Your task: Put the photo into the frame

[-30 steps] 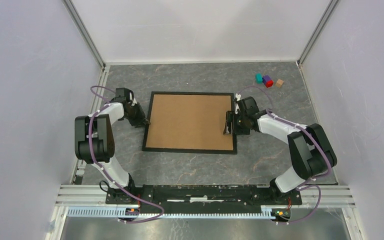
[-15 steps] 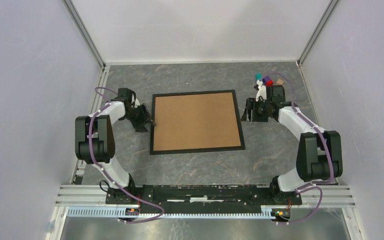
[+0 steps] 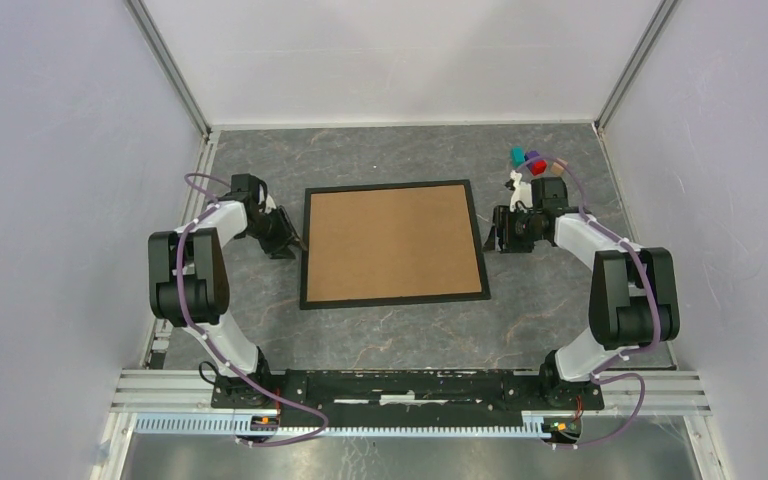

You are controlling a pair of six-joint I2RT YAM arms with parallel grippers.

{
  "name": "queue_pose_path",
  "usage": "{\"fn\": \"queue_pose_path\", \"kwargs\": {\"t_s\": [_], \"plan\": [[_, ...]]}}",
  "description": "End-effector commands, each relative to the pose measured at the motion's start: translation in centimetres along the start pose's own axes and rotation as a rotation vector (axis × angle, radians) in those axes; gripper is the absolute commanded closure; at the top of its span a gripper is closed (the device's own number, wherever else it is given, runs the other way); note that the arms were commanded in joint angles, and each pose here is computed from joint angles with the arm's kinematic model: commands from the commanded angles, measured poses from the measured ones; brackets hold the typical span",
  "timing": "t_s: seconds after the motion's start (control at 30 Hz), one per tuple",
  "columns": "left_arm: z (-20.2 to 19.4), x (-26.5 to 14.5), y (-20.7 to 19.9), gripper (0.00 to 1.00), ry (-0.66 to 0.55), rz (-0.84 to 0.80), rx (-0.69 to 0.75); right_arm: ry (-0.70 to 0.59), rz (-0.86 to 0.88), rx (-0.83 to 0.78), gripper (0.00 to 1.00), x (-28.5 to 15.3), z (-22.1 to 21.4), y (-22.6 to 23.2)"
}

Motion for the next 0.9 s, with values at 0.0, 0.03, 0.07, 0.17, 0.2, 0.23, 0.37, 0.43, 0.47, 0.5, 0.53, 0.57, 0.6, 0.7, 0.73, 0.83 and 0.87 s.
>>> {"fn": "queue_pose_path", "kwargs": {"t_s": [0.0, 0.03, 0.07, 0.17, 0.2, 0.23, 0.37, 0.43, 0.47, 0.5, 0.53, 0.57, 0.6, 0.7, 0.73, 0.83, 0.87], "plan": [[-0.1, 0.0, -0.3, 0.52, 0.002, -0.006, 0.047, -0.033, 0.023, -0.031, 0.45, -0.5, 1.0, 0.3], [-0.2, 0.1, -0.2, 0.52, 0.003, 0.000, 0.051, -0.026, 0.019, -0.030, 0.45, -0.5, 0.9, 0.2], [-0.2, 0.2, -0.1, 0.52, 0.006, 0.011, 0.054, -0.017, 0.017, -0.029, 0.45, -0.5, 0.8, 0.2], [-0.4, 0.8, 0.4, 0.54, 0.015, 0.044, 0.072, -0.004, 0.046, -0.025, 0.46, 0.2, 0.3, 0.2], [-0.4, 1.0, 0.3, 0.56, 0.022, 0.042, 0.074, 0.005, 0.050, -0.018, 0.47, 0.6, 0.2, 0.1], [-0.5, 1.2, 0.2, 0.57, 0.031, 0.040, 0.076, 0.011, 0.058, -0.013, 0.47, 0.9, 0.2, 0.1], [-1.2, 2.1, 0.4, 0.62, 0.062, 0.061, 0.086, 0.031, 0.090, 0.012, 0.46, 2.1, 0.8, 0.3], [-1.7, 2.4, 1.3, 0.63, 0.079, 0.098, 0.080, 0.027, 0.123, 0.024, 0.47, 2.4, 1.2, 0.7], [-2.0, 2.5, 1.5, 0.64, 0.085, 0.107, 0.079, 0.026, 0.121, 0.025, 0.48, 2.4, 1.4, 0.7], [-2.2, 2.6, 1.7, 0.65, 0.091, 0.115, 0.078, 0.025, 0.107, 0.027, 0.49, 2.5, 1.7, 0.5], [-2.4, 2.6, 1.8, 0.65, 0.093, 0.123, 0.075, 0.029, 0.102, 0.027, 0.53, 2.6, 1.8, 0.4], [-2.4, 2.6, 2.0, 0.65, 0.094, 0.132, 0.075, 0.030, 0.098, 0.029, 0.56, 2.6, 1.9, 0.3], [-2.5, 2.6, 2.1, 0.66, 0.097, 0.137, 0.074, 0.034, 0.097, 0.030, 0.58, 2.8, 1.8, 0.2], [-2.4, 2.6, 2.1, 0.66, 0.096, 0.140, 0.076, 0.056, 0.093, 0.031, 0.58, 2.8, 1.3, 0.0], [-2.4, 2.6, 2.1, 0.66, 0.098, 0.138, 0.075, 0.065, 0.092, 0.032, 0.58, 2.6, 1.0, 0.0], [-2.5, 2.7, 2.1, 0.66, 0.100, 0.134, 0.074, 0.082, 0.099, 0.028, 0.59, 2.5, 0.4, 0.1], [-2.4, 2.7, 2.0, 0.67, 0.102, 0.132, 0.074, 0.087, 0.106, 0.029, 0.59, 2.5, 0.2, 0.1]]}}
Point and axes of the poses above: each gripper's point midway between its finger pads, its own x axis out along the fingers, its own y axis along the line the jaws close on, z = x × y, the point moved 3 cm from there along -x, back along the fingers, and after that the axes turned 8 degrees about x, right-handed, at the moved point
